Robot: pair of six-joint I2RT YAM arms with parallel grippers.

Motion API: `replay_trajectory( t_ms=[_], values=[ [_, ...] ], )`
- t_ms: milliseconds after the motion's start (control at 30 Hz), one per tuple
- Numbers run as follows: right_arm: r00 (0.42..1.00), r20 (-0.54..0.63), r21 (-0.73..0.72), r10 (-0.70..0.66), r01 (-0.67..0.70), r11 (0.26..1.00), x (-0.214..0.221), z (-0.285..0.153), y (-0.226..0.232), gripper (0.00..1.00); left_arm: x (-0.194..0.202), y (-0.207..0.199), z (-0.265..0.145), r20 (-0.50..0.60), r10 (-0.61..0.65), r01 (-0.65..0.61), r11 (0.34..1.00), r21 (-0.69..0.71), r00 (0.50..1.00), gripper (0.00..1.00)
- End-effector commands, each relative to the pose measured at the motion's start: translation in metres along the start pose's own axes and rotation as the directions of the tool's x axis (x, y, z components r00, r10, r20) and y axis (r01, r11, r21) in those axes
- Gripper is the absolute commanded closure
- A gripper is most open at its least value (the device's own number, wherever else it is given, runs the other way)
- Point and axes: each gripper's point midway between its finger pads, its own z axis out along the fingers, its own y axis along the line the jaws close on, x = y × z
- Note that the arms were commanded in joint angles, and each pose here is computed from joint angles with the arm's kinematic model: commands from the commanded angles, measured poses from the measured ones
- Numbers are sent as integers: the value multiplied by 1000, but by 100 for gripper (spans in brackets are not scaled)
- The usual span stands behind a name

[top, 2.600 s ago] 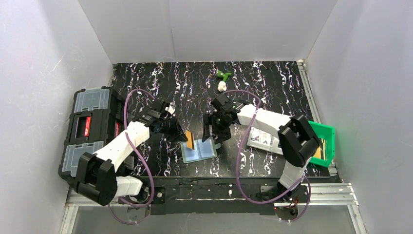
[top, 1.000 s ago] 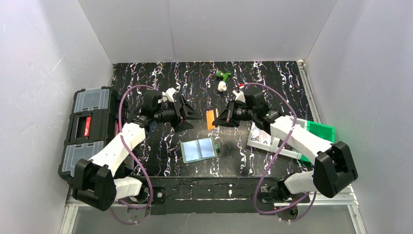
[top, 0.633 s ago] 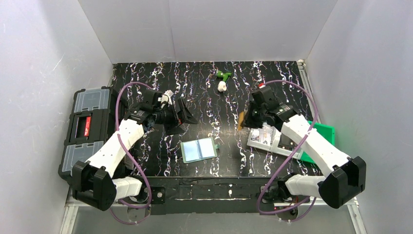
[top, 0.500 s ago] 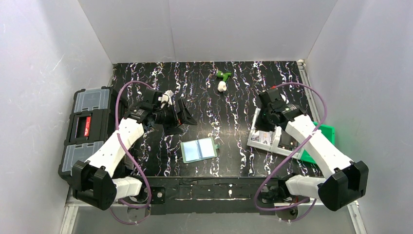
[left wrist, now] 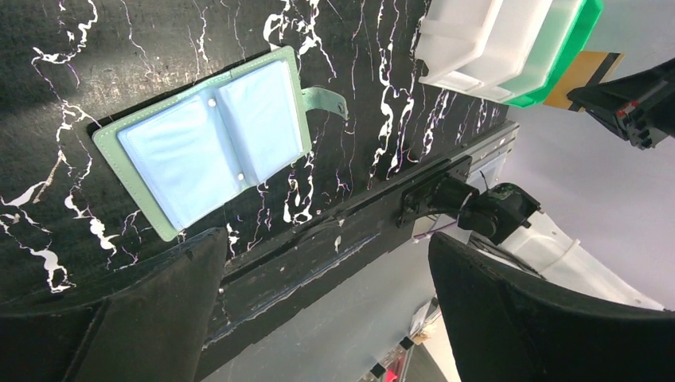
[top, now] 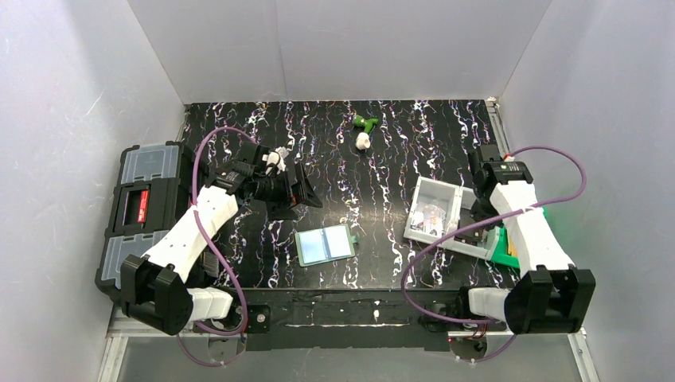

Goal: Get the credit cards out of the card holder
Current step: Place the credit card in the storage box.

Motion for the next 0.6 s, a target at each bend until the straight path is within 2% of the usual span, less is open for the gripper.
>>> replay_trajectory(
  t_ms=[0, 200, 567],
  values=[
    [1000, 5, 176, 13, -13, 984, -17, -3, -36, 99, 6, -8, -11, -25, 47, -46, 999, 12, 999, 2],
    [997, -40, 300, 63, -48, 953, -32, 8, -59, 99, 13, -8, -13, -50, 63, -62, 998, 21, 997, 2],
    [985, -126, 338, 116, -68, 939, -41, 29, -62, 99, 24, -5, -17, -77, 78, -76, 997, 32, 994, 2]
  ],
)
